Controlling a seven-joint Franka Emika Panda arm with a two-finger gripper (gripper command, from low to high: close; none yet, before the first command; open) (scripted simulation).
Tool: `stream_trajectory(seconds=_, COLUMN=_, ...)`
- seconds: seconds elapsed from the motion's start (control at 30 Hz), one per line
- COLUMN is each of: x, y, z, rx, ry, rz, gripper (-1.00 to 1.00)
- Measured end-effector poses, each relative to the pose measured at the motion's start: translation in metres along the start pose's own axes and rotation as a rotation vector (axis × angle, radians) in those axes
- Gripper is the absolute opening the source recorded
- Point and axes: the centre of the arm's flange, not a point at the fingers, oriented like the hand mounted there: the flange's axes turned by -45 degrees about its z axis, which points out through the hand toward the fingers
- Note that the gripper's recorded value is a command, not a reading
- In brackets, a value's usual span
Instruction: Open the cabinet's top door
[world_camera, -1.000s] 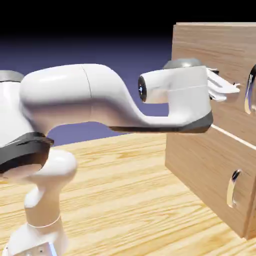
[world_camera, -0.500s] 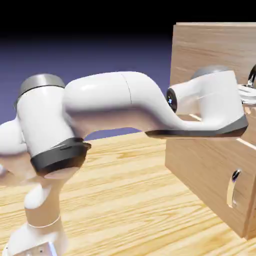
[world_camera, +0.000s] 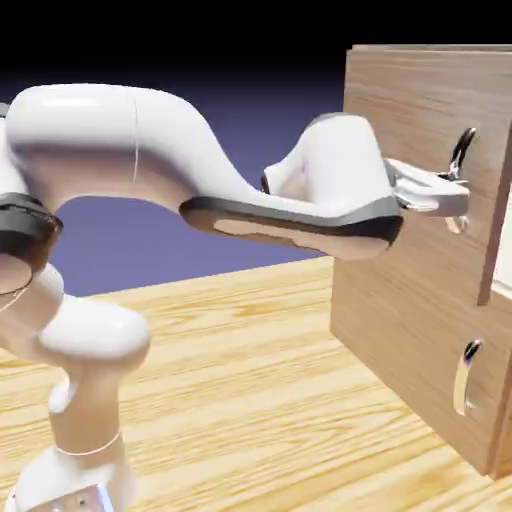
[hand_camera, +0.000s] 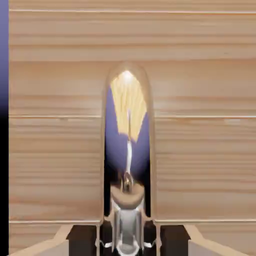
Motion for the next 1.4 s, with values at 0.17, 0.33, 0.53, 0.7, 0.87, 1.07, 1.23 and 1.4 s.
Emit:
stream_trajectory(seconds=0.17, x=0.000, y=0.008, z=-0.025, rx=0.050, ry=-0.001, rz=-0.006, gripper=-1.00)
stream_trajectory(seconds=0.33, x=0.000, y=0.020, z=-0.057, rx=0.116, ry=-0.001, rz=-0.006, gripper=-1.00)
stream_trajectory(seconds=0.53, x=0.000, y=0.041, z=-0.101, rx=0.210, ry=-0.002, rz=-0.006, gripper=-1.00)
stream_trajectory(seconds=0.7, x=0.001, y=0.064, z=-0.139, rx=0.294, ry=-0.002, rz=-0.006, gripper=-1.00)
stream_trajectory(seconds=0.87, x=0.001, y=0.085, z=-0.169, rx=0.365, ry=-0.002, rz=-0.007, gripper=-1.00)
stream_trajectory(seconds=1.07, x=0.001, y=0.108, z=-0.197, rx=0.434, ry=-0.002, rz=-0.007, gripper=-1.00)
stream_trajectory(seconds=1.23, x=0.001, y=0.128, z=-0.218, rx=0.491, ry=-0.002, rz=-0.008, gripper=-1.00)
stream_trajectory(seconds=1.4, x=0.001, y=0.152, z=-0.242, rx=0.556, ry=-0.003, rz=-0.008, gripper=-1.00)
